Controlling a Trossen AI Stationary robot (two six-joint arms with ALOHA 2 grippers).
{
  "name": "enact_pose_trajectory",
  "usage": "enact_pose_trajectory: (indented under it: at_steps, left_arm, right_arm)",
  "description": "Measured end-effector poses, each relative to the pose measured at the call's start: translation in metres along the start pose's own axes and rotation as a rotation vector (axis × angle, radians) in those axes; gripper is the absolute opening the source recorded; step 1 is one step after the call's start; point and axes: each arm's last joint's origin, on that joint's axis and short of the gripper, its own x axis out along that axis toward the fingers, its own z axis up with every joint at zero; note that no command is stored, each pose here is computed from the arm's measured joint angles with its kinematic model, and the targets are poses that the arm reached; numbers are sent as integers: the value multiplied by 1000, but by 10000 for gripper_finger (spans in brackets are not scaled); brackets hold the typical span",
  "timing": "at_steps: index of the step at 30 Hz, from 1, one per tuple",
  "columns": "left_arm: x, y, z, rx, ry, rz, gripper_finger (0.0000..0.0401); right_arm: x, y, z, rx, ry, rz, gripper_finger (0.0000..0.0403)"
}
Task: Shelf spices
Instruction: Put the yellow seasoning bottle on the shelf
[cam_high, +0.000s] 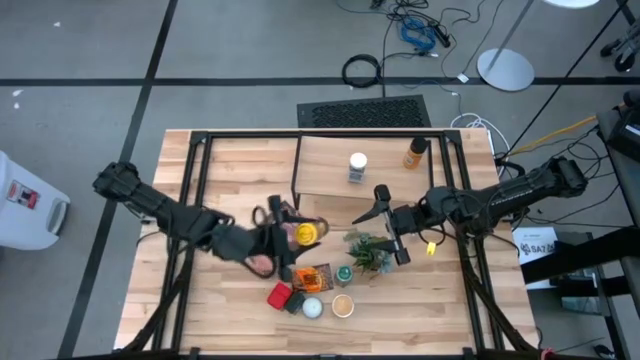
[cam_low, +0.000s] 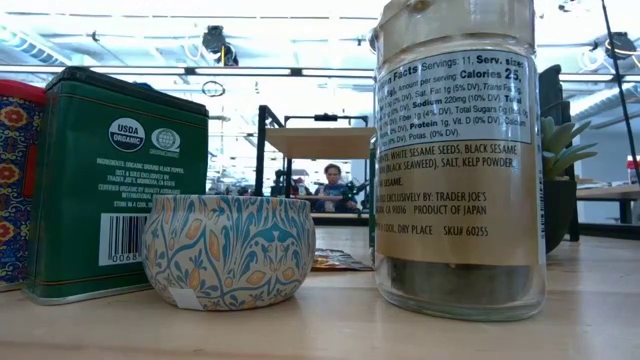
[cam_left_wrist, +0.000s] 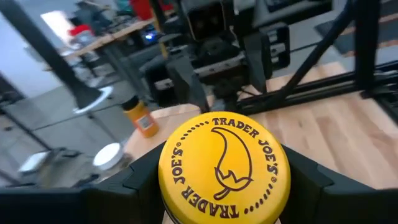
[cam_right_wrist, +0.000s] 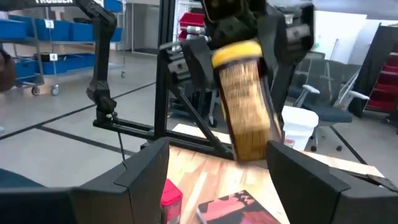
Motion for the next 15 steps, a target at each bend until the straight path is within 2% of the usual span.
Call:
enact_pose_trajectory:
  at_steps: [6, 11, 15]
  left_arm:
    - [14, 19, 3, -42, -84, -85, 224]
    - [19, 26, 7, -27, -141, -139, 224]
    - [22, 28, 6, -23, -137, -157, 224]
  right_arm:
    - [10, -4, 25, 7, 97, -36, 256]
    - [27, -6, 31, 10, 170, -34, 256]
    - [40, -10, 32, 1, 218, -88, 256]
